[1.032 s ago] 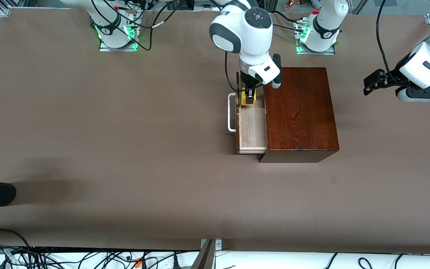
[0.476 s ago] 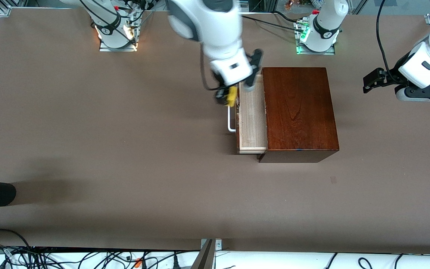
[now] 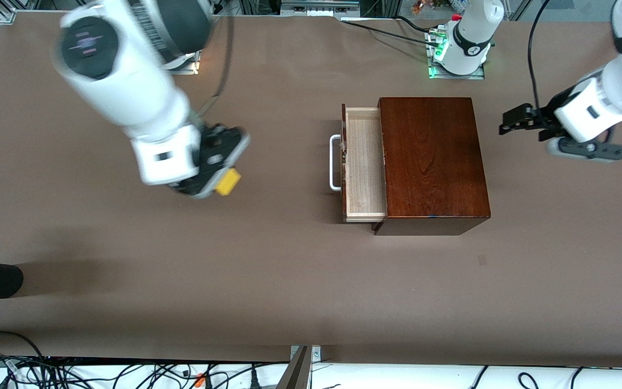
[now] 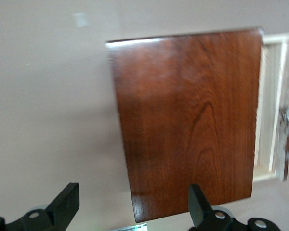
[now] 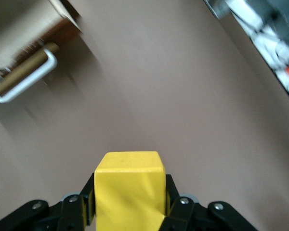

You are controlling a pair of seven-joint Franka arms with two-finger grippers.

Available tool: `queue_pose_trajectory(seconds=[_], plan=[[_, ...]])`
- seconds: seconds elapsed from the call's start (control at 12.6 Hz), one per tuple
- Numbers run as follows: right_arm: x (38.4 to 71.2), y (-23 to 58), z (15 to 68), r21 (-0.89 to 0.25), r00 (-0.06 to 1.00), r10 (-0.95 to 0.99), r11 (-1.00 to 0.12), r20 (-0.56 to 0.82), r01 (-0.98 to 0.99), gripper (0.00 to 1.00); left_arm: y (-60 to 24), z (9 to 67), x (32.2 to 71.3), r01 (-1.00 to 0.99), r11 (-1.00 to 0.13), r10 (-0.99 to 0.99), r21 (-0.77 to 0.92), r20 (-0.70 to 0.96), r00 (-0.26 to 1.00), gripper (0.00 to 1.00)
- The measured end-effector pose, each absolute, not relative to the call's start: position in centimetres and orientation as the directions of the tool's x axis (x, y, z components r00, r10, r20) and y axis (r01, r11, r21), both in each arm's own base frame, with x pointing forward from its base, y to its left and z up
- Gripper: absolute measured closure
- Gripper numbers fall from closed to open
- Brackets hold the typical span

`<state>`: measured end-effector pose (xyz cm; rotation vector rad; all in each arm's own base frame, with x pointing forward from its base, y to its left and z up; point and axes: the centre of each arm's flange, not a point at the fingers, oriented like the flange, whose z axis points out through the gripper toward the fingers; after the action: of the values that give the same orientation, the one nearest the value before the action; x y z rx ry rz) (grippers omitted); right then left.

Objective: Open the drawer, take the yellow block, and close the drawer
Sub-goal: 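Lift the yellow cube out of the drawer with the right gripper, then lower the cube onto the table while the left gripper pushes the drawer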

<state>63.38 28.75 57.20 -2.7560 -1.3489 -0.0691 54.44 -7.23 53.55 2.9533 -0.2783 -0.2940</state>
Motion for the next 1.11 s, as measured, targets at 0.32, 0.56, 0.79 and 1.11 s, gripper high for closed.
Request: queue_pose_trajectory(seconds=[0.32, 0.56, 0.79, 1.11], plan=[[66.5, 17.2, 55.6, -0.098, 0.745, 0.667, -0.743, -0.015, 0.662, 0.44, -20.9, 51.0, 53.7, -0.509, -0.832, -0.548, 0.223, -0.179, 0.817, 0.0], [67.2, 11.1, 52.7, -0.133, 0.814, 0.577, -0.814, -0.069, 0.566, 0.44, -31.8, 49.8, 51.8, -0.669, -0.703, -0.708, 0.24, -0.16, 0.687, 0.0], [65.7, 8.2, 48.5, -0.135, 0.88, 0.466, -0.882, -0.094, 0.452, 0.44, -42.3, 45.2, 51.5, -0.805, -0.53, -0.846, 0.265, -0.093, 0.526, 0.0], [63.3, 6.0, 41.0, -0.105, 0.913, 0.398, -0.916, -0.092, 0.388, 0.44, -49.8, 37.3, 51.5, -0.926, -0.291, -0.949, 0.241, 0.051, 0.311, 0.0]])
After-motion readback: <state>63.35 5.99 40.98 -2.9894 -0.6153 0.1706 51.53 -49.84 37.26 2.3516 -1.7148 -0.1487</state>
